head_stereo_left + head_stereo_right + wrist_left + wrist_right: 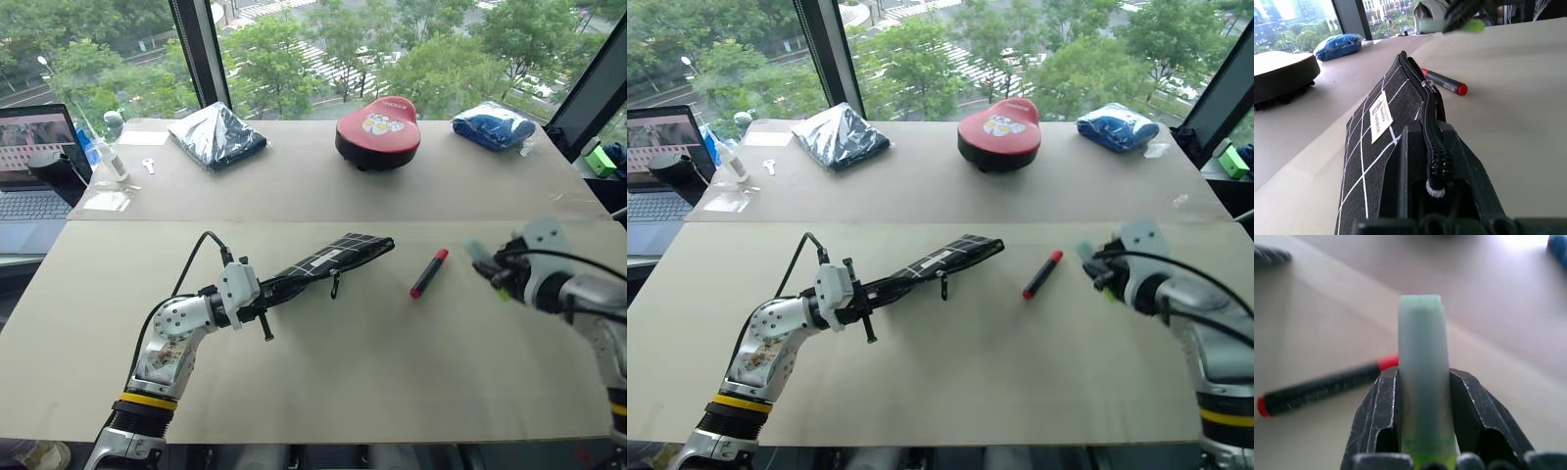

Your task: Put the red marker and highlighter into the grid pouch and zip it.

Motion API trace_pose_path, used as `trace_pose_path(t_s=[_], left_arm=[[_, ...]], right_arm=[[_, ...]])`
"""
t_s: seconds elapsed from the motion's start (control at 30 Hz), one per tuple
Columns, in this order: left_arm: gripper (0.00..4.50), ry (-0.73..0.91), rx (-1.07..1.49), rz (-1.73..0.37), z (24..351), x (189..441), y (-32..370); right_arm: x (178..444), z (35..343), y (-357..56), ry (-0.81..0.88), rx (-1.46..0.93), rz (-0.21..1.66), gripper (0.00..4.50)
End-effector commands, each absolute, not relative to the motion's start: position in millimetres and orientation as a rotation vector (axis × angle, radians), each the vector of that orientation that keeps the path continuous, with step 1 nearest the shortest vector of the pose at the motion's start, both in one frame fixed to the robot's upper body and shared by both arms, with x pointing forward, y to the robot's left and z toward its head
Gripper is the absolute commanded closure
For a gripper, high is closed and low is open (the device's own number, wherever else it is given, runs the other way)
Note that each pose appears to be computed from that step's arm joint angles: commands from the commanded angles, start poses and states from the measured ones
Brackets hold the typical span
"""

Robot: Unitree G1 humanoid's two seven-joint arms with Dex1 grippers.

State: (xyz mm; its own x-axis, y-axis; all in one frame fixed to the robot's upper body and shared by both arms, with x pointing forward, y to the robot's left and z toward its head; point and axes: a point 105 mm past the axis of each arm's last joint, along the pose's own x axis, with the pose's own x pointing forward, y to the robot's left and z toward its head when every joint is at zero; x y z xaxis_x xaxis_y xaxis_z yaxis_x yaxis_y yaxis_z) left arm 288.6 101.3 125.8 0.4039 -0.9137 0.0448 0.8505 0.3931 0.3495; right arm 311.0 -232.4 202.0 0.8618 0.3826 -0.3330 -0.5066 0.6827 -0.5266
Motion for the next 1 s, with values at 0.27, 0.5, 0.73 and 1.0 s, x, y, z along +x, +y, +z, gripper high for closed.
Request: trace_pose_path(t_s=[0.27, 0.5, 0.73, 1.0], left_arm=[[4.50, -0.292, 0.304, -1.127, 136, 288, 99], [4.50, -0.292, 0.304, -1.122, 135, 287, 99], [4.50, -0.295, 0.304, -1.114, 136, 286, 100], [4.50, -0.291, 0.324, -1.135, 132, 283, 97]], right_arm=[[302, 203, -160, 0.085, -0.968, 0.875, 3.49], [310, 200, -144, 0.058, -0.993, 0.921, 3.49], [312, 191, -142, 0.076, -1.034, 0.952, 3.49], [317, 177, -135, 0.096, -1.063, 0.978, 3.49]])
